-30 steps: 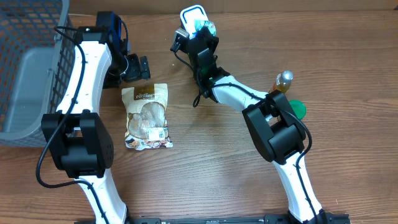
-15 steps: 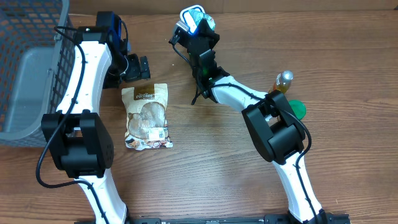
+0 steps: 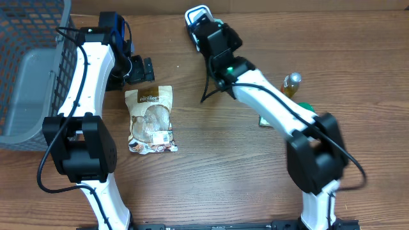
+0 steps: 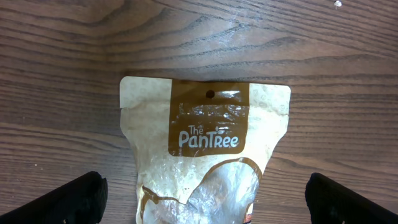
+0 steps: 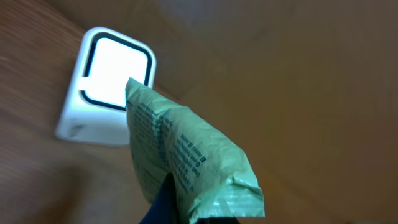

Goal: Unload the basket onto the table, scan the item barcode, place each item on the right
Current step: 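Lower the tissue pack back down to the table with the right gripper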

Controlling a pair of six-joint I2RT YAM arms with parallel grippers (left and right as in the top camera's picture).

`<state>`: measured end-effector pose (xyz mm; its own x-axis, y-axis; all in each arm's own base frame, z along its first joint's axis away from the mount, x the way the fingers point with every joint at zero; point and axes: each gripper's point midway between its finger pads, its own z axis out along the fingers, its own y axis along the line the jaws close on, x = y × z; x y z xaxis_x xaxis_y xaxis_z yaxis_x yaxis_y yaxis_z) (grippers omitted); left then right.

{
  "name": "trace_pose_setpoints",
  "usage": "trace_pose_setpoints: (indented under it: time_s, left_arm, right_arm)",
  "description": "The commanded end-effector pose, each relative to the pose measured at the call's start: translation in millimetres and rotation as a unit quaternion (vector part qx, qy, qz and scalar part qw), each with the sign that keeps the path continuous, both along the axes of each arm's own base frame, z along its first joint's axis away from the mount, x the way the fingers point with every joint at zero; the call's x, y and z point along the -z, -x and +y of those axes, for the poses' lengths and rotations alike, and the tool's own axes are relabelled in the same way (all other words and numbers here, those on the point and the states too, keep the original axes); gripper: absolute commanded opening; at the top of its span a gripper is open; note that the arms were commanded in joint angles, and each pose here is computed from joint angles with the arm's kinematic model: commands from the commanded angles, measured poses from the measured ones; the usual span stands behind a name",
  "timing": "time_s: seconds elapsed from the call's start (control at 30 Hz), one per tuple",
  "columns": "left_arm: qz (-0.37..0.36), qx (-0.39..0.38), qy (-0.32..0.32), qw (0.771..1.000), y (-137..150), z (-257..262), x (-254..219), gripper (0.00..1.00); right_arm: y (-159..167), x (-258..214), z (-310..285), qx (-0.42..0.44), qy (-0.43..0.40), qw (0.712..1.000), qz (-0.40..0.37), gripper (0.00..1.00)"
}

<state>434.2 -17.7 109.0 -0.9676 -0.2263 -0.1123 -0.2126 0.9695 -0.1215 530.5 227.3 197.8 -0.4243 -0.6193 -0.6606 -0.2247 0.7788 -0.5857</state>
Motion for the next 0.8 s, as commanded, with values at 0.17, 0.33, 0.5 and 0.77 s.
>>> trace_pose_setpoints:
  time_s: [0.17,0.33,0.5,0.77]
  left_arm:
    - [-0.022,-0.001,0.004,1.0,-4,0,-16,1.0]
    - [-0.022,-0.001,0.004,1.0,-4,0,-16,1.0]
    - [-0.022,-0.001,0.004,1.0,-4,0,-16,1.0]
    - [-0.022,-0.001,0.004,1.0,-4,0,-16,1.0]
  right_arm:
    - [84,3,19,0.006,-0.231,0.953,0.195,0.04]
    - [151,41,33,-0.035,-0.248,0.893,0.374,0.04]
    - [186,58,22,-0.017,-0.231,0.864,0.446,0.04]
    - [206,87,10,-0.064,-0.167,0.859,0.48,0.04]
